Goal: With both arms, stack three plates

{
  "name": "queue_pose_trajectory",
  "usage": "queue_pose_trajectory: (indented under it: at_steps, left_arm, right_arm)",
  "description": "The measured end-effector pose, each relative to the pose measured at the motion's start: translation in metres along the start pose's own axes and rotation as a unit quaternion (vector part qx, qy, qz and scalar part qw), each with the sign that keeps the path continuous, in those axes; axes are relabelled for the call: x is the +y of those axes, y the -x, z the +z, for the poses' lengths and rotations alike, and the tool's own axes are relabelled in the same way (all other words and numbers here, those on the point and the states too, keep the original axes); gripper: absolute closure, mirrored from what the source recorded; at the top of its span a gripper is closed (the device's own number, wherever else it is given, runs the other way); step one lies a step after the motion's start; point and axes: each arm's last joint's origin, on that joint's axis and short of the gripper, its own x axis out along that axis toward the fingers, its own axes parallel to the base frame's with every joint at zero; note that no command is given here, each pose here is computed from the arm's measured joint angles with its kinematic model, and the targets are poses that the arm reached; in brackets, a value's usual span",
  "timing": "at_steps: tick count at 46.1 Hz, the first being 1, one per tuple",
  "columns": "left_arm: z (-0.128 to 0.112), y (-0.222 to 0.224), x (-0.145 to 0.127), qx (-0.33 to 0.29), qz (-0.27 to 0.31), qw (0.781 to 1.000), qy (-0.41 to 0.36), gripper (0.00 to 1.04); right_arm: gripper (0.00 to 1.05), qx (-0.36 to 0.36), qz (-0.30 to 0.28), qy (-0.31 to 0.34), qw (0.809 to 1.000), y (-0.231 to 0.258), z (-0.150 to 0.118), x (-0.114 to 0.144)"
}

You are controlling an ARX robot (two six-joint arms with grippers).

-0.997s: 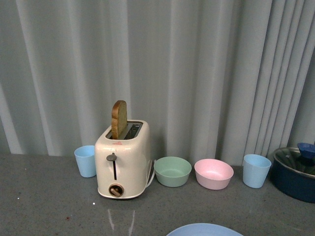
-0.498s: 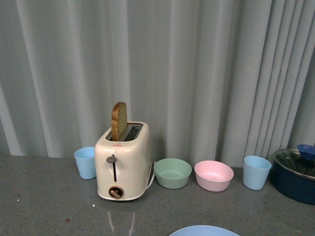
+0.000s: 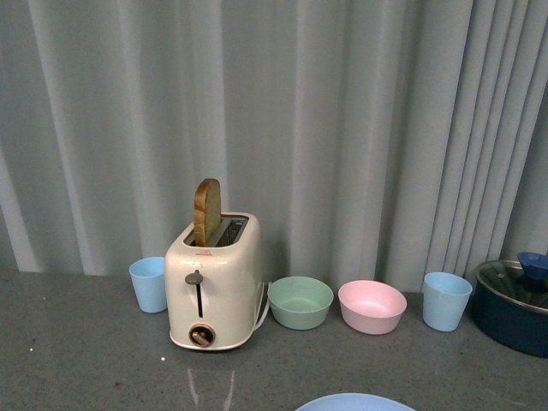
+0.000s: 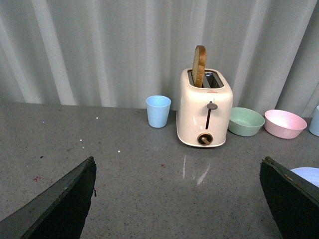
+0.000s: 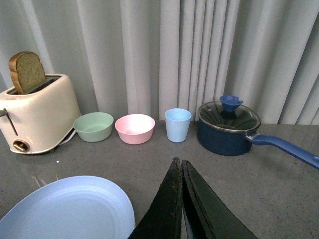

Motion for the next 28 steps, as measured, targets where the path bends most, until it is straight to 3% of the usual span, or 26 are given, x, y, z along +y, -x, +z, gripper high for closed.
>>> queue_pose_trajectory:
  at_steps: [28]
  left_arm:
    - [0.0,0.0,0.0,0.0,0.0,1.0,0.0,0.07]
  right_arm:
    - [1.02,-0.002,0.0,0.0,1.0,0.014,-0.009,0.0]
